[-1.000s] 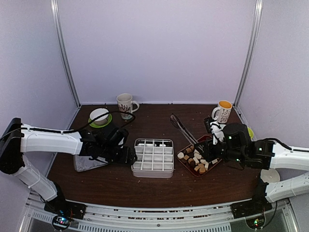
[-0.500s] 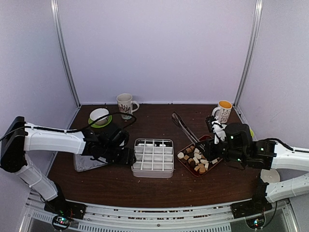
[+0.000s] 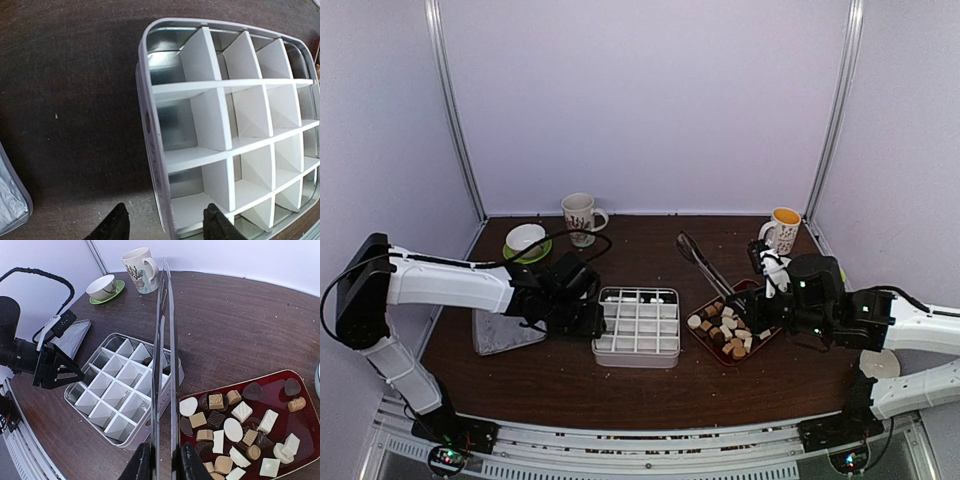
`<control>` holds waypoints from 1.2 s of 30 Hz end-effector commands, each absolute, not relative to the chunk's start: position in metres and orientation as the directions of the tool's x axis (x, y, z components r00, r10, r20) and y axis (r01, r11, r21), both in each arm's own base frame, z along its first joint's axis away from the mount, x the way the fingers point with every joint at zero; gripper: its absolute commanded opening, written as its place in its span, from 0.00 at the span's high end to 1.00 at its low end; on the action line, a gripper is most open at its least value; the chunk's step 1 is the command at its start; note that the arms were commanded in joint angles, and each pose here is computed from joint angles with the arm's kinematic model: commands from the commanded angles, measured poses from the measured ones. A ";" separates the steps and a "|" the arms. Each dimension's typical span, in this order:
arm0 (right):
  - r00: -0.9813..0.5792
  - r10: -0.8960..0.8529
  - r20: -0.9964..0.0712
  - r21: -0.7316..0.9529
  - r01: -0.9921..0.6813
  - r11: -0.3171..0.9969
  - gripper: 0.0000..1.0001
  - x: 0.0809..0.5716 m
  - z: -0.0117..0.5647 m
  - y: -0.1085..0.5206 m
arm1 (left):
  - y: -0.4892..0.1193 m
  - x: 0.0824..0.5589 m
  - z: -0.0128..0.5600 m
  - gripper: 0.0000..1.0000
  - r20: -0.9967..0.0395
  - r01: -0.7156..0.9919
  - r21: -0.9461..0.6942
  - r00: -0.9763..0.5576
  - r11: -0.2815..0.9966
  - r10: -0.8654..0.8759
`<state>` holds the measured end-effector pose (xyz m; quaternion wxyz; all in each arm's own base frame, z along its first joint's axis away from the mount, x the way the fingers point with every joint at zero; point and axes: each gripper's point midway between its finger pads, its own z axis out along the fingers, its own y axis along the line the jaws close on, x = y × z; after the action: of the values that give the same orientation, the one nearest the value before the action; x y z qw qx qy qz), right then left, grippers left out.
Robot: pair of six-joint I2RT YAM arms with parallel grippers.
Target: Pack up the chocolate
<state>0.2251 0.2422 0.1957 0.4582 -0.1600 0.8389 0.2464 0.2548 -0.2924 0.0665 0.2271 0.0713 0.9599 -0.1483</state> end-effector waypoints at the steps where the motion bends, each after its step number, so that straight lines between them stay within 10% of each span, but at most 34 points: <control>1: -0.509 -0.031 -0.860 0.257 -0.485 0.836 0.78 0.227 0.201 0.237 | -0.296 0.261 0.064 0.50 -0.454 0.174 -0.230 -0.889 0.957 0.052; 21: -0.506 -0.031 -0.862 0.249 -0.476 0.844 0.79 0.225 0.200 0.231 | -0.280 0.259 0.073 0.99 -0.491 0.191 -0.178 -0.867 0.965 0.082; 36: -0.520 -0.042 -0.853 0.248 -0.475 0.844 0.78 0.225 0.196 0.232 | -0.278 0.253 0.093 1.00 -0.567 0.267 -0.128 -0.810 0.955 0.150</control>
<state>0.2231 0.2343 0.1944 0.4598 -0.1580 0.8413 0.2364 0.2494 -0.2714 0.0755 0.2526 0.0978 0.9587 -0.0862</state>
